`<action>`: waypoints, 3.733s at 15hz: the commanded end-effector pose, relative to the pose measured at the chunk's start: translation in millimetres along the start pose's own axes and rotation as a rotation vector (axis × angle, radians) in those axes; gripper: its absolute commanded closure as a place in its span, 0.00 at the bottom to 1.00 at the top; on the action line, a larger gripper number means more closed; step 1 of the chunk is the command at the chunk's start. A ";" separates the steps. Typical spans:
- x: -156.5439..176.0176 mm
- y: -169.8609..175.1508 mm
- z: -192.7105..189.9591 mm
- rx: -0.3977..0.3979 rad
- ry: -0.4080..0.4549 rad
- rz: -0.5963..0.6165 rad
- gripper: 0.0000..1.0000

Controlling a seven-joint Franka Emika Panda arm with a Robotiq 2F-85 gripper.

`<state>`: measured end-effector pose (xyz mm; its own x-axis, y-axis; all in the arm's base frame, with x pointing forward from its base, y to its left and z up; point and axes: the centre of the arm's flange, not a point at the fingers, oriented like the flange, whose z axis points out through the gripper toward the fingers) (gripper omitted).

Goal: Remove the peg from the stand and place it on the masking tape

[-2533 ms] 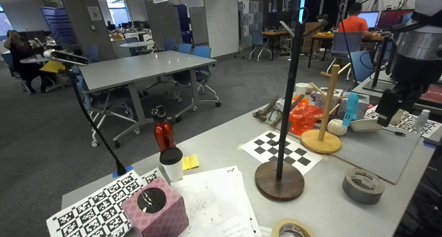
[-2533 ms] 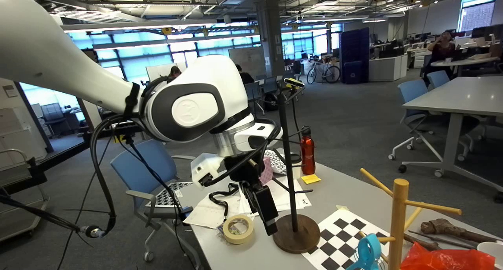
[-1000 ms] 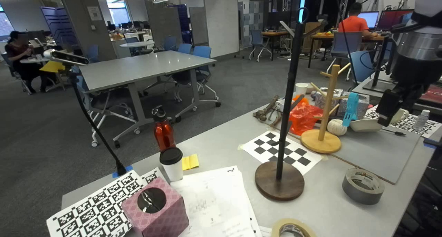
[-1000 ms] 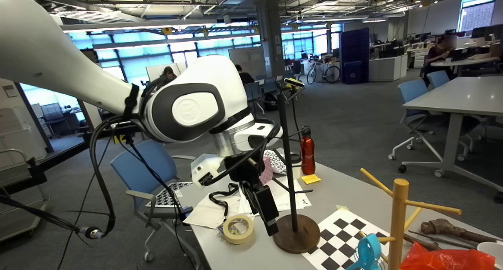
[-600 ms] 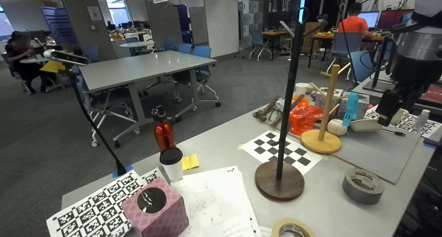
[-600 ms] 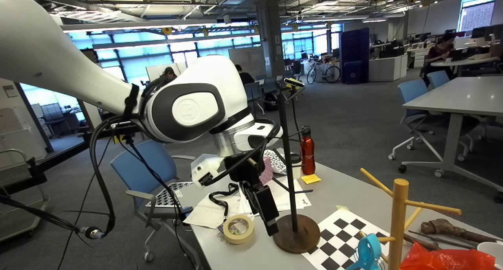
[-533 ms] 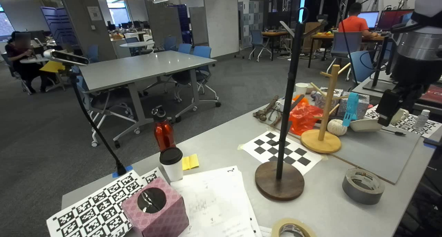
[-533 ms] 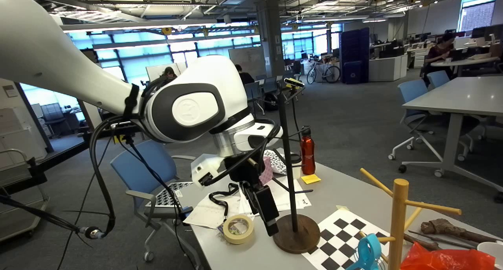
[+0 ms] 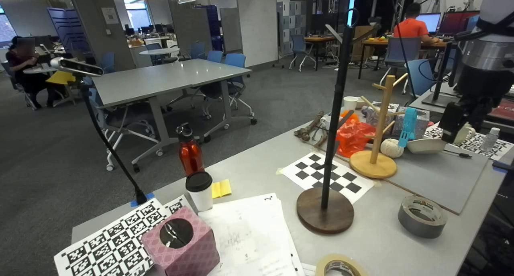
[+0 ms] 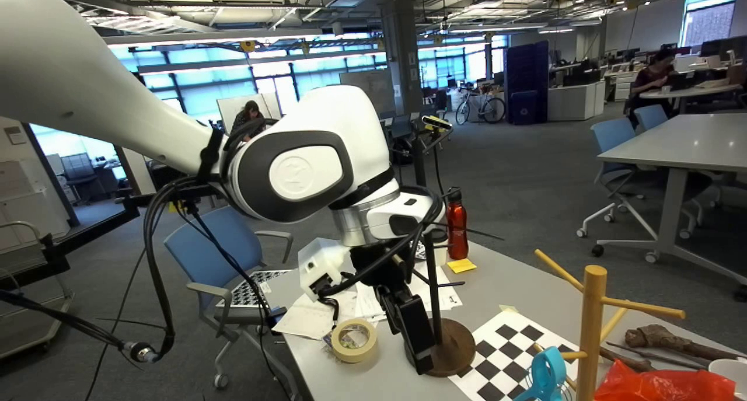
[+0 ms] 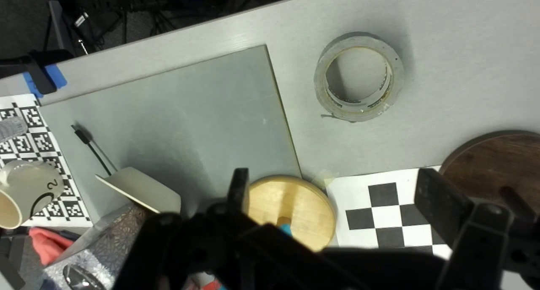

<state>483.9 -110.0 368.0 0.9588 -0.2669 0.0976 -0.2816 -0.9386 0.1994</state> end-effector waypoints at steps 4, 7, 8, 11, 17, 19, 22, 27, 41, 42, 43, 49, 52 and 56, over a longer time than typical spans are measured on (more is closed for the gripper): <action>58.9 27.9 17.9 0.008 0.043 0.014 0.00; 80.4 38.7 26.7 0.009 0.049 0.026 0.00; 86.6 41.2 29.9 0.010 0.051 0.030 0.00; 101.2 46.4 38.4 0.010 0.055 0.036 0.00; 113.3 50.4 51.9 0.011 0.066 0.039 0.00; 114.8 54.3 54.2 0.007 0.084 0.043 0.00; 120.1 63.8 54.9 0.006 0.105 0.058 0.00; 126.1 74.7 52.2 0.002 0.117 0.073 0.00; 150.6 56.4 61.5 0.047 0.125 0.073 0.00; 151.7 56.3 61.7 0.047 0.125 0.074 0.03; 152.5 56.6 61.8 0.048 0.125 0.075 0.26; 156.3 58.3 61.2 0.046 0.125 0.084 0.64; 156.2 59.2 58.9 0.043 0.125 0.086 0.84; 155.3 62.0 53.7 0.041 0.123 0.090 0.84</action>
<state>610.2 -215.8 336.4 0.9175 -0.3243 0.2301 -0.3642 -0.9178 0.1584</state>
